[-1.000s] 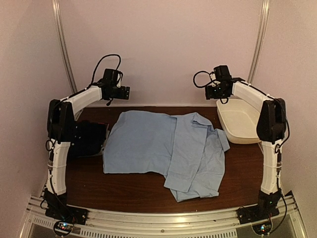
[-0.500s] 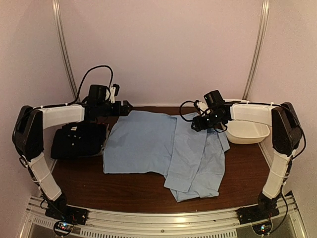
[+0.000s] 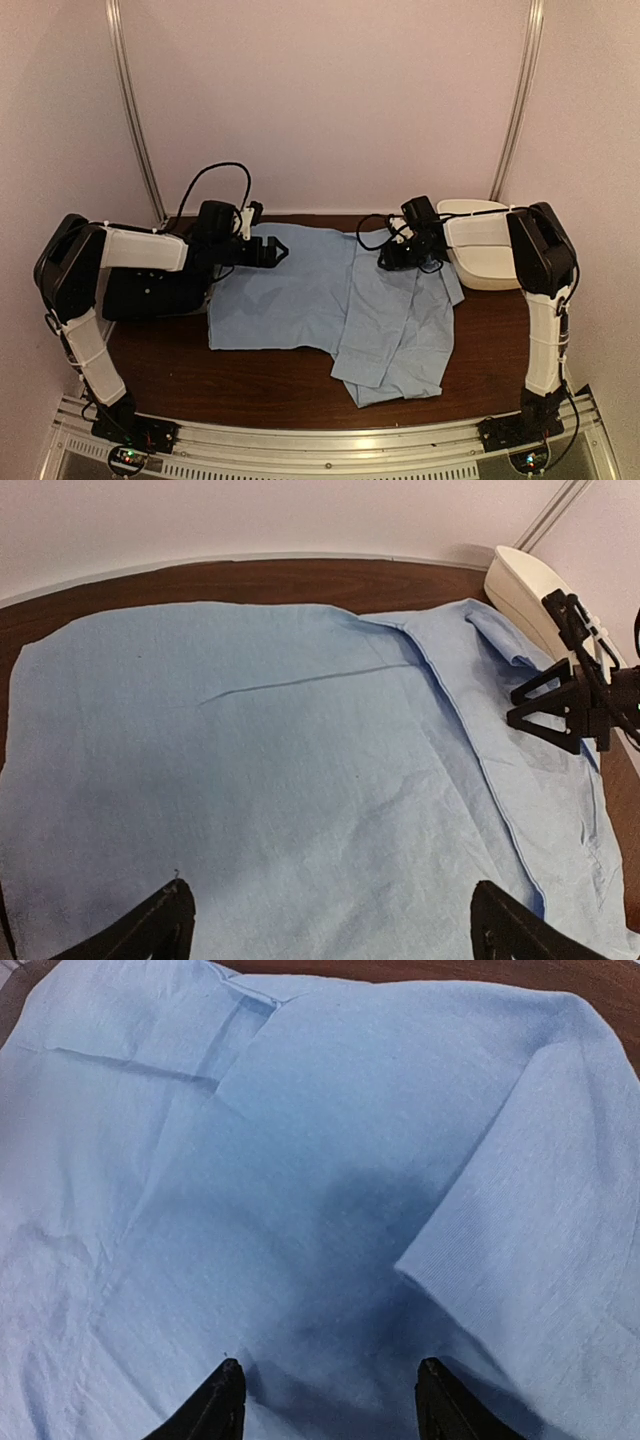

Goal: Fold and stack the long sleeve shirts
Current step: Adjust the sleeve at the center of the board.

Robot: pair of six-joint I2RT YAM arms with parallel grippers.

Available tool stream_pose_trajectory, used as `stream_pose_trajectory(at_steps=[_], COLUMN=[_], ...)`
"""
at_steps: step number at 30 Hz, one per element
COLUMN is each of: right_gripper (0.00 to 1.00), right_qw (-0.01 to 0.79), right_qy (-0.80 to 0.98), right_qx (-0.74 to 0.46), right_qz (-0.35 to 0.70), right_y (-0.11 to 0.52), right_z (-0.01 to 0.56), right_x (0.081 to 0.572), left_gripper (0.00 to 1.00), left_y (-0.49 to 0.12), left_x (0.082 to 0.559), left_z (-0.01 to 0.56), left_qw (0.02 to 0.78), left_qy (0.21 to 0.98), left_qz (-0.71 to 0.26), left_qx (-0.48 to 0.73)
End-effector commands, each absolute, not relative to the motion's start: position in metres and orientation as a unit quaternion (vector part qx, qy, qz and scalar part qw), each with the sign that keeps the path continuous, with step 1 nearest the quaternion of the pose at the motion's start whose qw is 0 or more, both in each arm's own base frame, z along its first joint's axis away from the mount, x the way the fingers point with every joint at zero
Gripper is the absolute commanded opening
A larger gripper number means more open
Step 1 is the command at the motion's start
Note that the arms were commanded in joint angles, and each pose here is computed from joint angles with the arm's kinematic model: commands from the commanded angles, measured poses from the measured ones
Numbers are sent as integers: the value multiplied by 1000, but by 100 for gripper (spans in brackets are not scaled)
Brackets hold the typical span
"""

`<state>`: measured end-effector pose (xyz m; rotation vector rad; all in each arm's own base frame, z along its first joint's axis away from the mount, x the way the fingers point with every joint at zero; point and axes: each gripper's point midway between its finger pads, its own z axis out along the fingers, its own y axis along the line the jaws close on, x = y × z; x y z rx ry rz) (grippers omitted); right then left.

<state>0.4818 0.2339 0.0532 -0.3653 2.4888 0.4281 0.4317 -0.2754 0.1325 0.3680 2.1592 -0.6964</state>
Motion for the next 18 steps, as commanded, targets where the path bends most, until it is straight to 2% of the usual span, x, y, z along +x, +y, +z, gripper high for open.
stream_pose_trajectory(at_steps=[1, 11, 18], right_gripper=[59, 60, 61], right_qw=[337, 391, 426], right_qy=[921, 909, 901], right_qx=[-111, -47, 20], right_qz=[159, 135, 82], right_y=[227, 181, 133], right_z=[74, 99, 130], right_x=[517, 568, 594], left_gripper=[98, 98, 98], left_y=[-282, -278, -268], left_x=[430, 420, 411], left_z=[118, 80, 61], left_qw=[411, 383, 364], left_qy=[853, 872, 888], left_qz=[-286, -270, -251], left_qx=[147, 142, 125])
